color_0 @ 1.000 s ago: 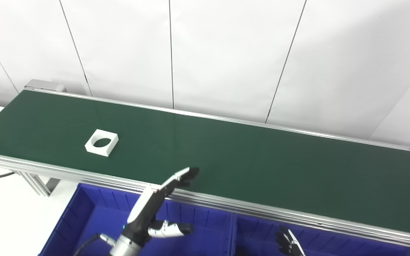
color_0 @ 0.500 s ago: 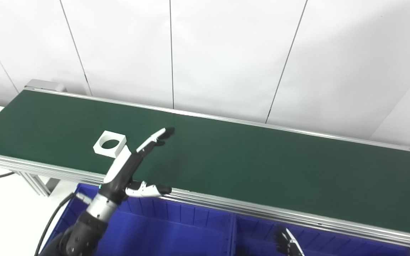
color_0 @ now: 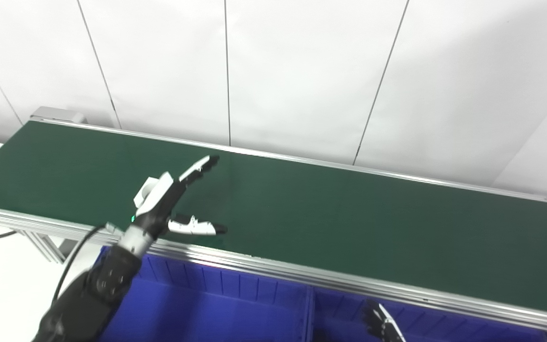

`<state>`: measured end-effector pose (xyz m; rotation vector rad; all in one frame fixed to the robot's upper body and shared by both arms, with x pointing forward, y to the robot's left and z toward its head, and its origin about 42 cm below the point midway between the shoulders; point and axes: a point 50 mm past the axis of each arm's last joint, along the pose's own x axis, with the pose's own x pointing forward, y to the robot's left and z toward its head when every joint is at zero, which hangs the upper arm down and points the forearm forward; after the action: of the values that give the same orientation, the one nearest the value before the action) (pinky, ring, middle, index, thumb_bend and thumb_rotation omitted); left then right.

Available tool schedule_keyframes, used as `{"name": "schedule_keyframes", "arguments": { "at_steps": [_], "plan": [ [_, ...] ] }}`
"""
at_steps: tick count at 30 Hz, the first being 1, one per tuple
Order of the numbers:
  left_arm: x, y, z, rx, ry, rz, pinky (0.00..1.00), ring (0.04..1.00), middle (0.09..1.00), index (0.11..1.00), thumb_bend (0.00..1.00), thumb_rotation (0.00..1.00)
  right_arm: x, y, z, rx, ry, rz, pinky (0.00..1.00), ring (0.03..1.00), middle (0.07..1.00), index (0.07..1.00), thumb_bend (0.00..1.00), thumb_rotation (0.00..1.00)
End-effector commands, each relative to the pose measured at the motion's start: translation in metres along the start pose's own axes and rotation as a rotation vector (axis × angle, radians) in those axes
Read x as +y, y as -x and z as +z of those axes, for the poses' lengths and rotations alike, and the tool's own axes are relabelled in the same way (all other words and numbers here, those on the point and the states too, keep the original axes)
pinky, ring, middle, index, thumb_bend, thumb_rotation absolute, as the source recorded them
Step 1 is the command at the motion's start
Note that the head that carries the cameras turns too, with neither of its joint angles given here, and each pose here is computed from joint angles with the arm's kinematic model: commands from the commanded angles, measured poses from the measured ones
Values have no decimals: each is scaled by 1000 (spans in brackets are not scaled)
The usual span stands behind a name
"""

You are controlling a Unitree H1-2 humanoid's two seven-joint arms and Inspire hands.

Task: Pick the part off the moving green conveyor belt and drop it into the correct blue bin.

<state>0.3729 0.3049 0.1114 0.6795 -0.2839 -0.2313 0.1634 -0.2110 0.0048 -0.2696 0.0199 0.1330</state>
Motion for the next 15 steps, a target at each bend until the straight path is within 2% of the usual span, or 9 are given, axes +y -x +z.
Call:
{"name": "schedule_keyframes", "arguments": {
  "at_steps": [1, 9, 15],
  "plan": [
    [29, -21, 2, -40, -68, 21, 913, 945, 950, 952, 822, 361, -3, -3, 12, -85, -19, -8, 814, 838, 858, 901, 954, 484],
    [42, -41, -14, 26, -145, -9, 871, 937, 953, 952, 906, 220, -5, -2, 12, -84, -22, -7, 829, 844, 860, 903, 945, 482],
    [51, -49, -23, 50, -260, -42, 870, 943, 964, 962, 936, 222, -5, 0, 13, -83, -27, -9, 826, 842, 857, 900, 953, 484]
  ]
}}
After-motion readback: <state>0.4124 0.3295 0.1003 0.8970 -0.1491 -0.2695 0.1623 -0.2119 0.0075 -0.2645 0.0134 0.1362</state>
